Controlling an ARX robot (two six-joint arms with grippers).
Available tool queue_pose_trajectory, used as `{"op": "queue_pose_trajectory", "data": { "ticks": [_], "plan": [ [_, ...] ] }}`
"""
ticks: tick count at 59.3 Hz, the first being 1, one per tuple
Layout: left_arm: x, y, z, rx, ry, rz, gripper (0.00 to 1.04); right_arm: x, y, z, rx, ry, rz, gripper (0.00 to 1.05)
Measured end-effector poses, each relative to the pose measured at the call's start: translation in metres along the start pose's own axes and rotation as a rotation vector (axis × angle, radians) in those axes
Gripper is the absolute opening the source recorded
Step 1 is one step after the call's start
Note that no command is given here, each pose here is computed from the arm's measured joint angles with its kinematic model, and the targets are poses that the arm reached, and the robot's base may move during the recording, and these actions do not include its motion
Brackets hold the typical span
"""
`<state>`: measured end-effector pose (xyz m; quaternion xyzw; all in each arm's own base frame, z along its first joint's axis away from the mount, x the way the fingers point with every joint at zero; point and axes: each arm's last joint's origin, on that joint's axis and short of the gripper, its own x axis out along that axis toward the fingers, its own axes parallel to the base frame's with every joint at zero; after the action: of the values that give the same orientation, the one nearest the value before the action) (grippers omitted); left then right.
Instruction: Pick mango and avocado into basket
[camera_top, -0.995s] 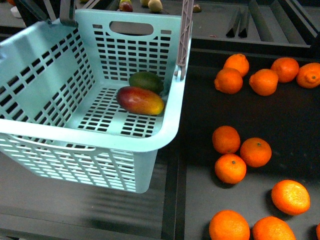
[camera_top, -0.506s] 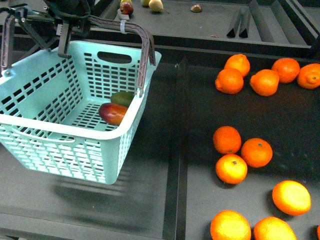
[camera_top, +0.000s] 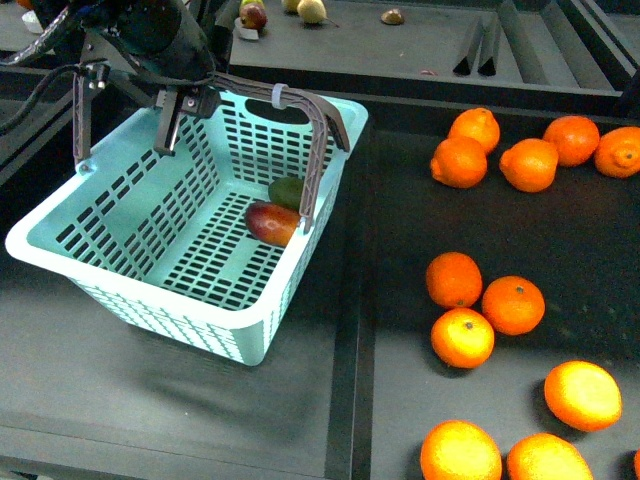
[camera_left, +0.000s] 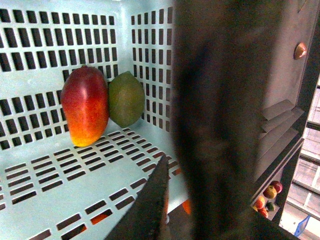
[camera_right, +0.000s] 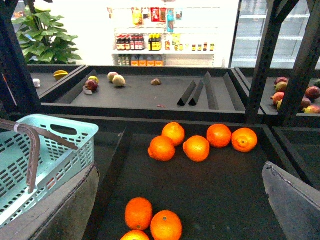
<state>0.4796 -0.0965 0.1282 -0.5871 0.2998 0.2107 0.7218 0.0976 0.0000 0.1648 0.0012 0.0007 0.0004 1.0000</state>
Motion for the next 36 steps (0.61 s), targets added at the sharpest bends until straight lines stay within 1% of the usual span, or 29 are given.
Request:
{"op": "queue_pose_trajectory", "data": {
  "ticks": [6,7,14,19,22,23,26,27,28,30,32,34,36],
  "plan": [
    [-0.01,0.007,-0.005,-0.033,-0.037,-0.007,0.42,0.0,0.0,0.0,0.0,0.0,0.0,0.97],
    [-0.011,0.008,-0.005,-0.034,-0.039,-0.007,0.44,0.0,0.0,0.0,0.0,0.0,0.0,0.97],
    [-0.041,0.005,-0.003,-0.091,-0.137,-0.043,0.73,0.0,0.0,0.0,0.0,0.0,0.0,0.97],
    [-0.066,0.003,0.002,-0.12,-0.216,-0.016,0.89,0.0,0.0,0.0,0.0,0.0,0.0,0.97],
    [-0.082,0.003,0.007,-0.135,-0.247,0.025,0.99,0.0,0.0,0.0,0.0,0.0,0.0,0.97],
    [-0.088,0.004,0.008,-0.144,-0.261,0.034,0.99,0.0,0.0,0.0,0.0,0.0,0.0,0.97],
    [-0.101,0.009,0.011,-0.15,-0.276,0.049,0.96,0.0,0.0,0.0,0.0,0.0,0.0,0.97],
    [-0.103,0.012,0.012,-0.096,-0.241,0.005,0.93,0.0,0.0,0.0,0.0,0.0,0.0,0.97],
    [-0.106,0.015,0.013,-0.06,-0.204,-0.067,0.89,0.0,0.0,0.0,0.0,0.0,0.0,0.97],
    [-0.11,0.022,0.015,0.124,-0.168,-0.203,0.82,0.0,0.0,0.0,0.0,0.0,0.0,0.97],
    [-0.117,0.034,0.017,0.288,-0.19,-0.33,0.75,0.0,0.0,0.0,0.0,0.0,0.0,0.97],
    [-0.125,0.046,0.019,0.482,-0.263,-0.436,0.68,0.0,0.0,0.0,0.0,0.0,0.0,0.97],
    [-0.136,0.057,0.022,0.666,-0.352,-0.499,0.61,0.0,0.0,0.0,0.0,0.0,0.0,0.97]
  ]
}}
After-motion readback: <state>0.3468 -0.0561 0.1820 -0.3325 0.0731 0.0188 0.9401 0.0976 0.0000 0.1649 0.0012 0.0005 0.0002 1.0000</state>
